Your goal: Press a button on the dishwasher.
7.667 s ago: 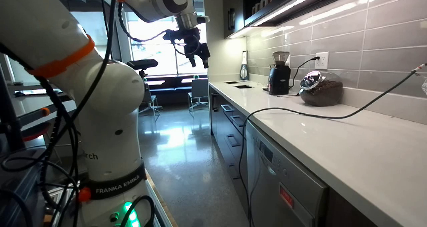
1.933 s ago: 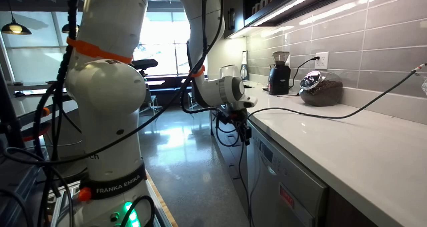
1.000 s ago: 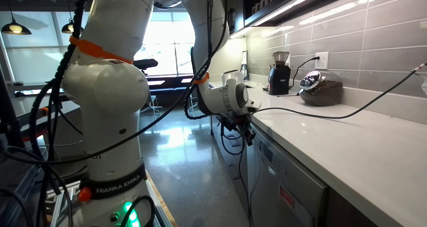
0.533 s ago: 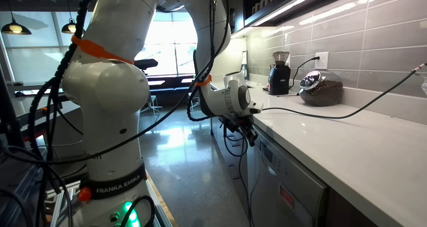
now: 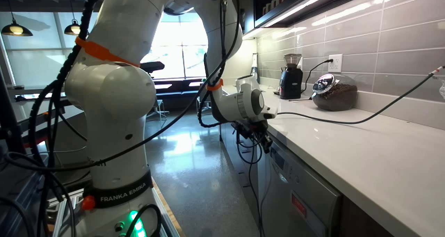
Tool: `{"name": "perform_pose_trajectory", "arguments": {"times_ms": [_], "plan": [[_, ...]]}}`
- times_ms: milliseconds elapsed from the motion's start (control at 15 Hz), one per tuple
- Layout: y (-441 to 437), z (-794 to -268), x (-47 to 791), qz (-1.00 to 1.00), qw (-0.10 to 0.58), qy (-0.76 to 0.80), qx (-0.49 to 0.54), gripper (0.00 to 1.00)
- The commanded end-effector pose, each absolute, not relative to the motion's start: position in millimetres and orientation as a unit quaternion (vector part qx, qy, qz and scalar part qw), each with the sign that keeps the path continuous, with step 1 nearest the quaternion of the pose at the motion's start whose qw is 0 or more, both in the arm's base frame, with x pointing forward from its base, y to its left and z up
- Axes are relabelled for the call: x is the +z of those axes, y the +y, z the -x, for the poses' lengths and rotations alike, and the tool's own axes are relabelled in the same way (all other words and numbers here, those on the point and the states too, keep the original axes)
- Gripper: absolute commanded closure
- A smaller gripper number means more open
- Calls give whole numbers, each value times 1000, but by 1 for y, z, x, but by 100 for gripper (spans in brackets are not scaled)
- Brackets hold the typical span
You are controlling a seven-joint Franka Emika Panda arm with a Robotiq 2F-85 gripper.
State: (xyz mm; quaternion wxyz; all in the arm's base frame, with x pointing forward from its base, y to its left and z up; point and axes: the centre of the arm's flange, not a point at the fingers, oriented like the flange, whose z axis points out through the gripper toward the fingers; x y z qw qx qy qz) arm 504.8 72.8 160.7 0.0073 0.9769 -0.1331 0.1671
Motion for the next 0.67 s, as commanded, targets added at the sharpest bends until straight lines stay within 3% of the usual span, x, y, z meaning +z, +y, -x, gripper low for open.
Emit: {"name": "perform_pose_trajectory", "arguments": {"times_ms": [0,600], "plan": [[76,-507,151,-974,1,-136,178,100],[74,-507,151,-970,0,-153,191,100]]}}
